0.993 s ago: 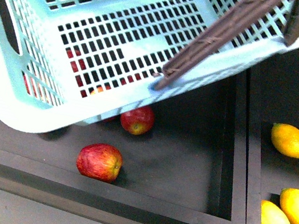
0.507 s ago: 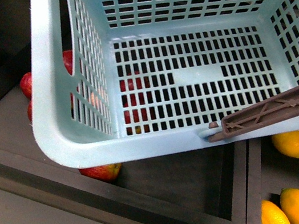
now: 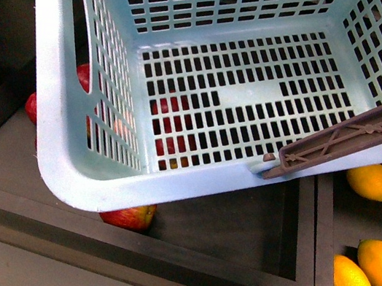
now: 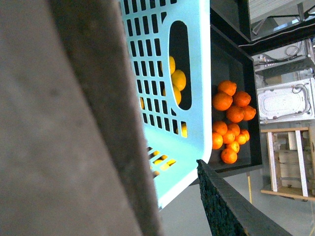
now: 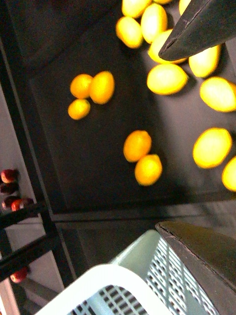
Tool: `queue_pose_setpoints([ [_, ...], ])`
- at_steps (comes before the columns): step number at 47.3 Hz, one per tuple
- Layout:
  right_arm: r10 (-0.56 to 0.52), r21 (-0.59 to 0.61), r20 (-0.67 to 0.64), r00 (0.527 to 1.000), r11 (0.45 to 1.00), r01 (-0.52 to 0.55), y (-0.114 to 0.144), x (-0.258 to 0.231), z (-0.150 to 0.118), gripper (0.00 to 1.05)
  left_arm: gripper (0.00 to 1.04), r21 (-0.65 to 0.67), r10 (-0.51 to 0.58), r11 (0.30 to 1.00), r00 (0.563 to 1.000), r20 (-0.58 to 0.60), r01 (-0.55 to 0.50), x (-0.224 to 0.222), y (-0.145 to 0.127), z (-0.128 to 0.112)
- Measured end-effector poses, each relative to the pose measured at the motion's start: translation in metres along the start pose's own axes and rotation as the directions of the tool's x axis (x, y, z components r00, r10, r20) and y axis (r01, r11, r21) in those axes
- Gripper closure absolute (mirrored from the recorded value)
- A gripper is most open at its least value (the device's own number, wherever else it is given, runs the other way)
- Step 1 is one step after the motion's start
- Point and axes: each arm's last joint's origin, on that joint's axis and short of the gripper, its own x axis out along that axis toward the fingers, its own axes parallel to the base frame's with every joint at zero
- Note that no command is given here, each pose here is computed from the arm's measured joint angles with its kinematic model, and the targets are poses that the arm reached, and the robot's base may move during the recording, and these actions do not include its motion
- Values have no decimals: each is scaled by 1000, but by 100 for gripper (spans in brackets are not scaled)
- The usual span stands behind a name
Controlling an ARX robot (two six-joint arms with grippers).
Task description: Pick lemon and mango into basket
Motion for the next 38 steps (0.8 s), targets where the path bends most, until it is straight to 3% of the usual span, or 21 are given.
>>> queue_pose_setpoints([
  [9,-149,-175,-82,986,976,133,-37,56,-5,9,76,0,3,1000,1000,4,-3,0,0,0],
  [13,-190,-187,-151,970,969,161,-48,90,-13,9,76,0,5,1000,1000,6,-5,0,0,0],
  [23,-235,-23,-384,893,969,245,-62,173,-47,9,76,0,2,1000,1000,3,-2,0,0,0],
  [38,-297,115,-502,812,908,403,-74,234,-82,9,76,0,0,1000,1000,0,0,0,0,0],
])
